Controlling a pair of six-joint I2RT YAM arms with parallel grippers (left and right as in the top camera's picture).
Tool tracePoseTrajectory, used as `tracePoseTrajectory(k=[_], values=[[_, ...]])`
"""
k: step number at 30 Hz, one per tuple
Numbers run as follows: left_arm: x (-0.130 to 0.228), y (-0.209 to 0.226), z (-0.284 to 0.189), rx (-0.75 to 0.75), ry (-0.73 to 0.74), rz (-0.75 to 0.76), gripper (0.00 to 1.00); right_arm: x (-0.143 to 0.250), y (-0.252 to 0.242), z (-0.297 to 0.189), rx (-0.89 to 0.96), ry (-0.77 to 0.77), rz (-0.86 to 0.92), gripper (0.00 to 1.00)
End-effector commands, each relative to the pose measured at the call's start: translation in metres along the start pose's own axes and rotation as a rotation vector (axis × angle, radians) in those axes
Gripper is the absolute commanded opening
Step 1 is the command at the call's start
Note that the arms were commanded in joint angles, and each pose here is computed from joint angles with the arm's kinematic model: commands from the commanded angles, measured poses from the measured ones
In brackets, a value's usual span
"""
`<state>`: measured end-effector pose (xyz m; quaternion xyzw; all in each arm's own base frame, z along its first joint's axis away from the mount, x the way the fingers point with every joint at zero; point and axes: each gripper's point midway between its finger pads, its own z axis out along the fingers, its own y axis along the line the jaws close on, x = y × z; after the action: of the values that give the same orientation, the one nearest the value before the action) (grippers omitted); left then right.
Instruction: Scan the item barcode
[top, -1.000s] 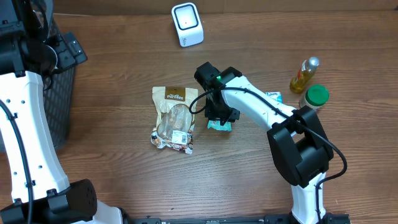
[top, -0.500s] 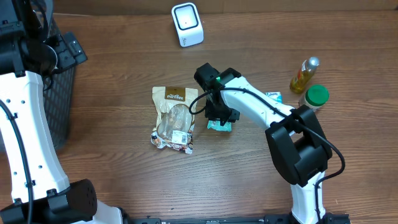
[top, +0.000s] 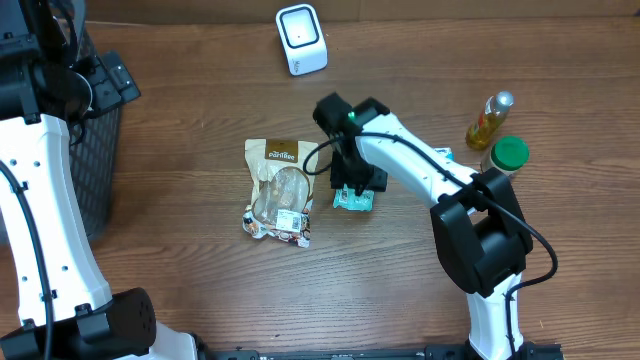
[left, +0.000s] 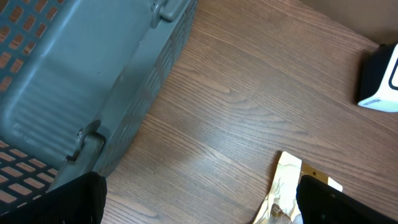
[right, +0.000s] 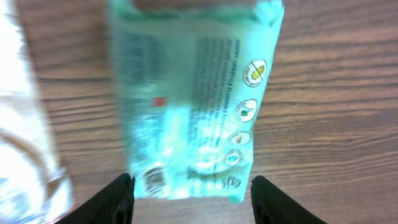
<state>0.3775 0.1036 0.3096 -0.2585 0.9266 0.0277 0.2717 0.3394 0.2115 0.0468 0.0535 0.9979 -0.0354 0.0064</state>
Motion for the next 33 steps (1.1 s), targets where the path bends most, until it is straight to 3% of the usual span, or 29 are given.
tracePoseTrajectory(k=[1,9,28,33], values=[[-0.002,-0.001,0.0,0.003,-0.003,0.004,1.0,-0.001,0.008,-0.015,-0.034,-0.004,-0.019,0.57],[-0.002,-0.001,0.0,0.003,-0.003,0.004,1.0,0.018,-0.002,0.008,0.003,0.058,-0.025,0.33],[-0.002,-0.001,0.0,0.003,-0.003,0.004,1.0,0.035,0.003,0.045,-0.049,0.101,-0.025,0.33],[-0.002,-0.001,0.0,0.003,-0.003,0.004,1.0,0.043,-0.001,0.062,-0.048,0.113,-0.024,0.44]])
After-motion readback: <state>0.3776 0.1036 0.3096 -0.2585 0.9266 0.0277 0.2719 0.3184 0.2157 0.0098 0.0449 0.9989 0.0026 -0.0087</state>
